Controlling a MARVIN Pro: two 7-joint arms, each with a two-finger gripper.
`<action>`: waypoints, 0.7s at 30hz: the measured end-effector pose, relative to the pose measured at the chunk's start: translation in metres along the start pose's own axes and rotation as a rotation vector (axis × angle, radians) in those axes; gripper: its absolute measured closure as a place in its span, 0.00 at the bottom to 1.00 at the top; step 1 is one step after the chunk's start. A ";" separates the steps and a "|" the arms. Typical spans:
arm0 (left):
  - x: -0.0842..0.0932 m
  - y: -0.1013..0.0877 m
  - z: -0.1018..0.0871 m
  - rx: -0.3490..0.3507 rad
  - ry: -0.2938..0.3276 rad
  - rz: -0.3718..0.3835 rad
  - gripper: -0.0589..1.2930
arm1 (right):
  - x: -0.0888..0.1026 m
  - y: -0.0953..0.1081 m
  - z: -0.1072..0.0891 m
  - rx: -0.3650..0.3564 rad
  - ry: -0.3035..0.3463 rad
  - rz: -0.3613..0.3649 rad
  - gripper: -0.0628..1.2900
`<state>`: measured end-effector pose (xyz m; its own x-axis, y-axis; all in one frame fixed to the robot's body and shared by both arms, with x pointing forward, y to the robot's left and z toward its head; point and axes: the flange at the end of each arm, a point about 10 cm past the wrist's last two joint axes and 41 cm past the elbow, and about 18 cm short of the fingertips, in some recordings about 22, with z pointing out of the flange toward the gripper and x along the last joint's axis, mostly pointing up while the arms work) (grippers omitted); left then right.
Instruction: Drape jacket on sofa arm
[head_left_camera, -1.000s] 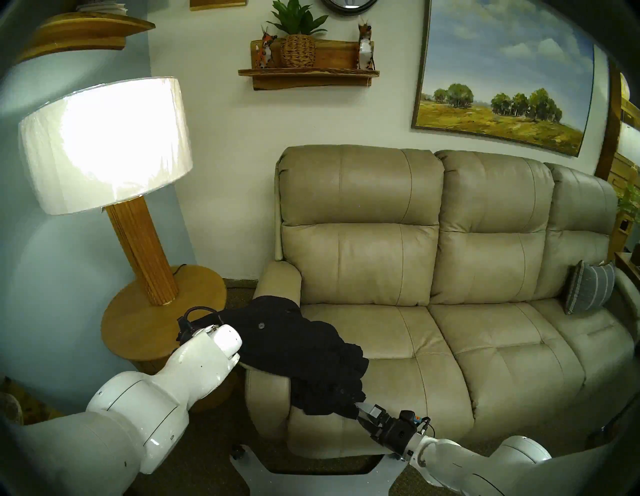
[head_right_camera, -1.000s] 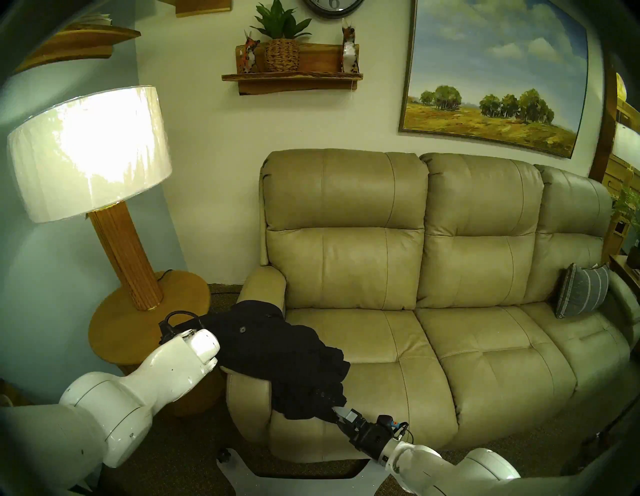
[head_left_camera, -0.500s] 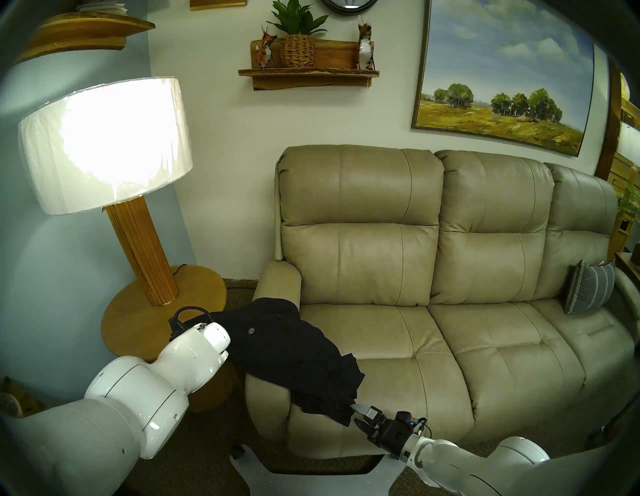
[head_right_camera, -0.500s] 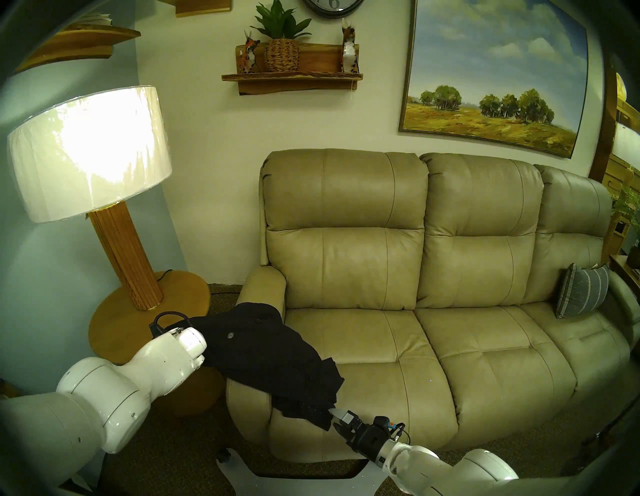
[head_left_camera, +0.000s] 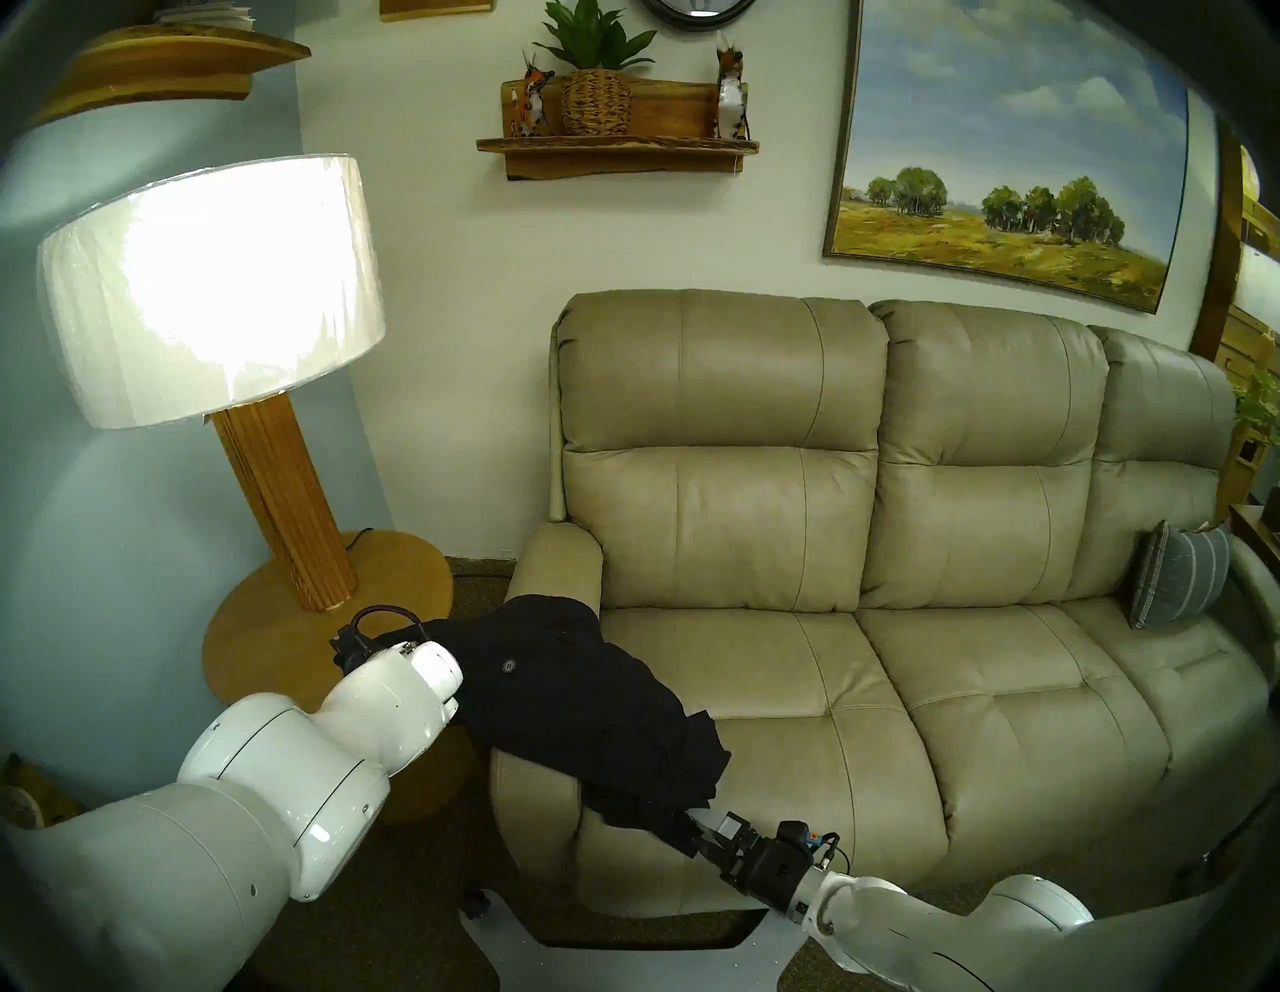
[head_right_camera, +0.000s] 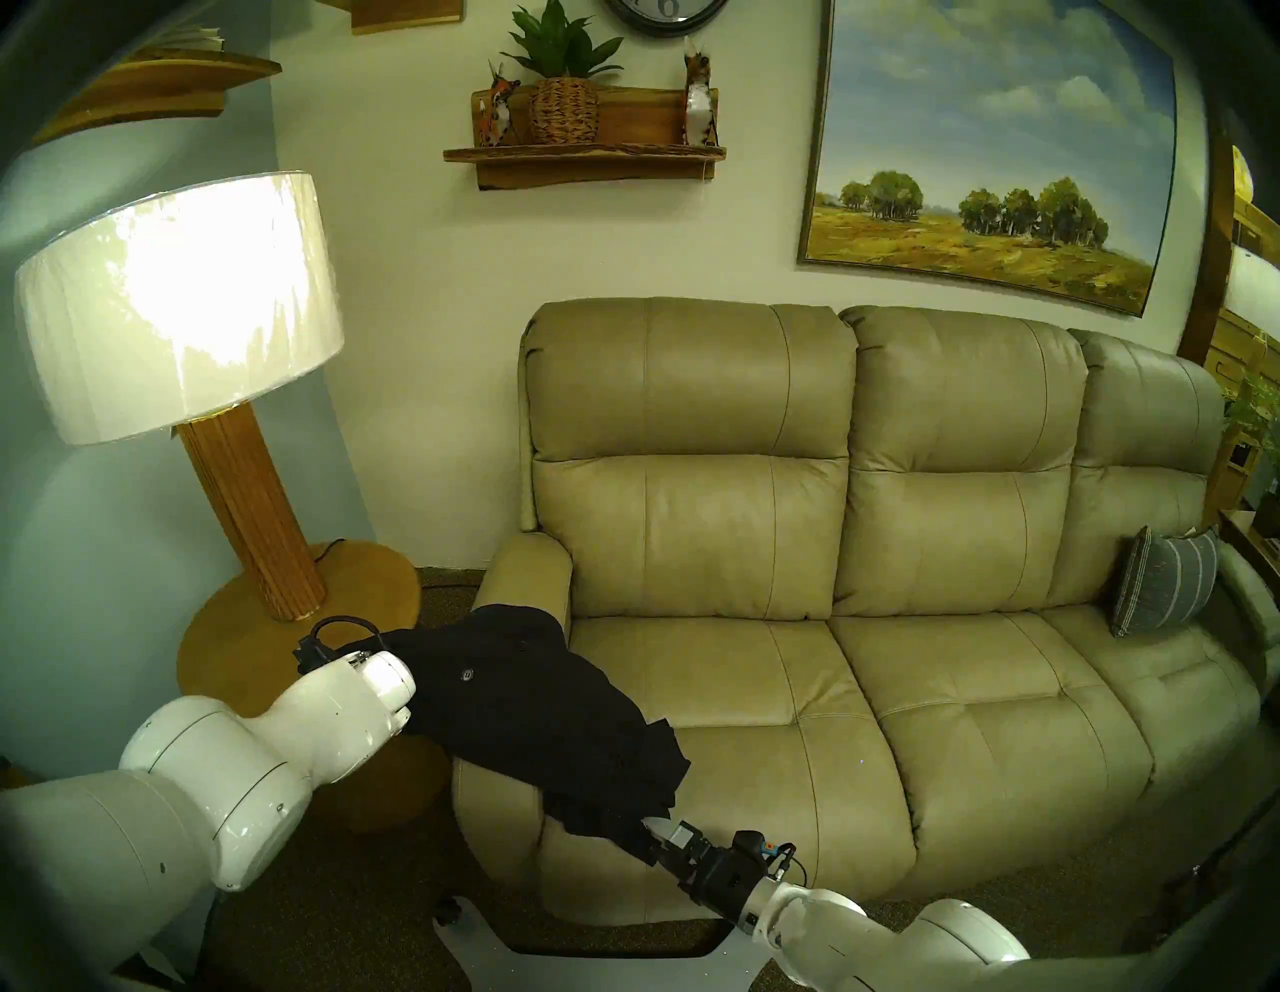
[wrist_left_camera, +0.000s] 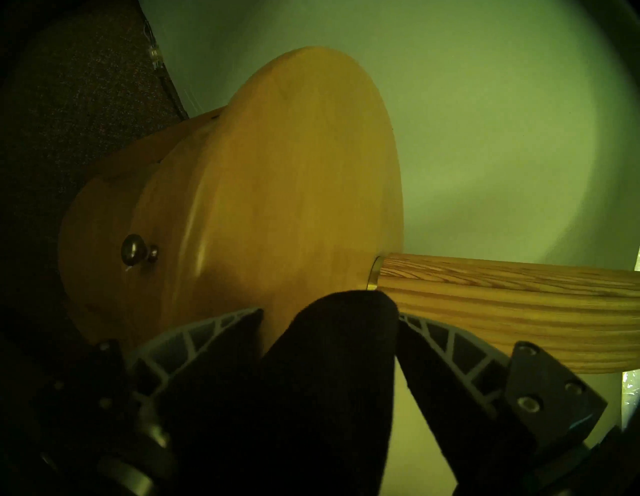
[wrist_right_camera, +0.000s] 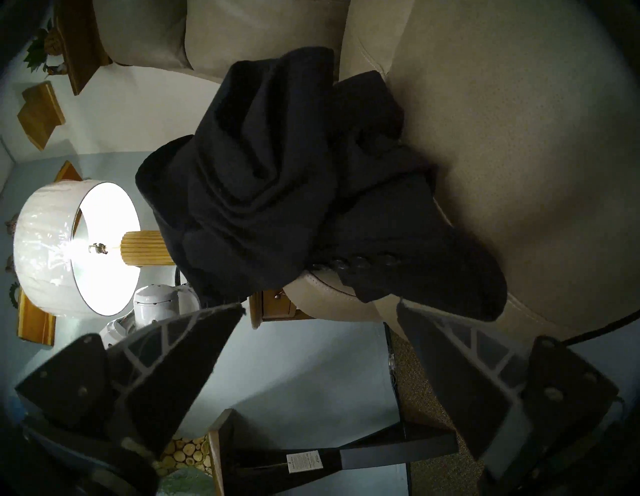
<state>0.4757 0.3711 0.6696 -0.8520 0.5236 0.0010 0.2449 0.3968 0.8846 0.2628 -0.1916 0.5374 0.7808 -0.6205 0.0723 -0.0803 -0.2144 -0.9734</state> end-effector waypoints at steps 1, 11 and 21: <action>0.000 0.000 0.000 -0.004 0.000 -0.005 0.26 | -0.001 0.000 0.001 0.001 -0.002 -0.001 0.05; -0.010 -0.005 -0.009 -0.021 -0.024 -0.033 0.15 | -0.007 -0.007 0.025 -0.009 0.005 -0.001 0.05; -0.017 -0.019 -0.025 -0.068 -0.012 -0.026 0.15 | -0.015 -0.023 0.061 0.011 0.002 -0.016 0.05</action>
<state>0.4742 0.3356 0.6646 -0.8517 0.5232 -0.0279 0.1903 0.3586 0.9139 0.2909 -0.1307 0.5458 0.7808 -0.6185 0.0878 -0.0614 -0.2158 -0.9745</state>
